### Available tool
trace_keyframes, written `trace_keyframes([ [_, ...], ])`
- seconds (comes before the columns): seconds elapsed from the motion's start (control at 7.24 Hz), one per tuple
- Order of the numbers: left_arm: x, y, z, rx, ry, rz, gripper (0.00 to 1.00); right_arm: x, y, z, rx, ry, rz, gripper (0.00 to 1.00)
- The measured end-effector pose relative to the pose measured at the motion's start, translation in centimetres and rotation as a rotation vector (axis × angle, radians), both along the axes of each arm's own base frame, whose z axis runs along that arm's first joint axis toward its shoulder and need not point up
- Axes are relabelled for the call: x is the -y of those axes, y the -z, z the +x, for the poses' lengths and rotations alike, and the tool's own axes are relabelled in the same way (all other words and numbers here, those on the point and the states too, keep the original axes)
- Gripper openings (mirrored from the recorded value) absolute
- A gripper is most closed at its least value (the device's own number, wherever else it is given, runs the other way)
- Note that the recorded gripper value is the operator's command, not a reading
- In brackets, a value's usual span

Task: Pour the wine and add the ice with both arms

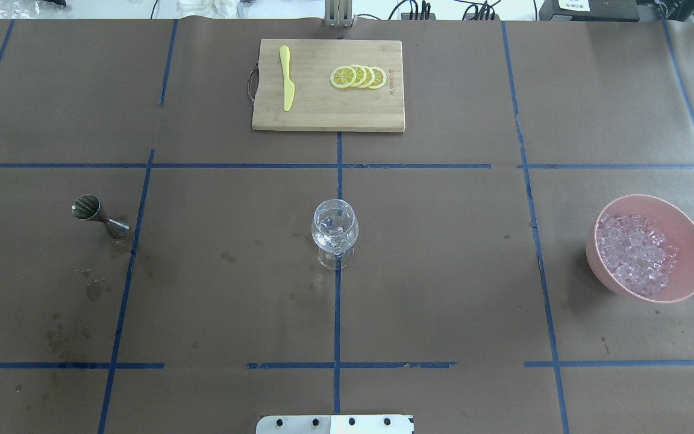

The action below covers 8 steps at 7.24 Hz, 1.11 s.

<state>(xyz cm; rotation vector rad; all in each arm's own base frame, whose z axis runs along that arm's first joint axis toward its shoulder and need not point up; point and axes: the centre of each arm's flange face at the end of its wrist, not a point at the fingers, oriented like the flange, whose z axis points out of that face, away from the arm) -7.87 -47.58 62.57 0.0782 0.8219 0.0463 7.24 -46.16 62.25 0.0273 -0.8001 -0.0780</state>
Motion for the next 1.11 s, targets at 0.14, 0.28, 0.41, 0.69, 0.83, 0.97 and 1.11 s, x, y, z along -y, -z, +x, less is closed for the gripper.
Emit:
trace_keyframes([
  [0.14, 0.0, 0.1, 0.0, 0.000, 0.000, 0.002, 1.00, -0.2, -0.5, 0.3, 0.007, -0.008, -0.011, 1.00],
  [0.28, 0.1, 0.2, 0.0, 0.000, 0.000, 0.005, 1.00, -0.4, -1.2, 0.5, 0.011, -0.012, -0.025, 1.00],
  [0.41, 0.1, 0.3, 0.0, 0.000, 0.000, 0.008, 1.00, -0.4, -1.9, 0.6, 0.013, -0.015, -0.039, 1.00],
  [0.69, 0.1, 0.4, 0.0, 0.001, -0.001, 0.011, 1.00, -0.5, -2.2, 0.6, 0.013, -0.038, -0.069, 1.00],
  [0.83, 0.1, 0.4, 0.0, 0.002, -0.001, 0.012, 1.00, -0.5, -2.2, 0.6, 0.012, -0.044, -0.074, 1.00],
  [0.97, 0.1, 0.4, 0.0, 0.002, -0.001, 0.012, 1.00, -0.4, -2.1, 0.6, 0.011, -0.047, -0.075, 1.00],
  [1.11, 0.1, 0.4, 0.0, 0.002, -0.001, 0.012, 1.00, -0.4, -2.1, 0.6, 0.011, -0.047, -0.074, 1.00],
])
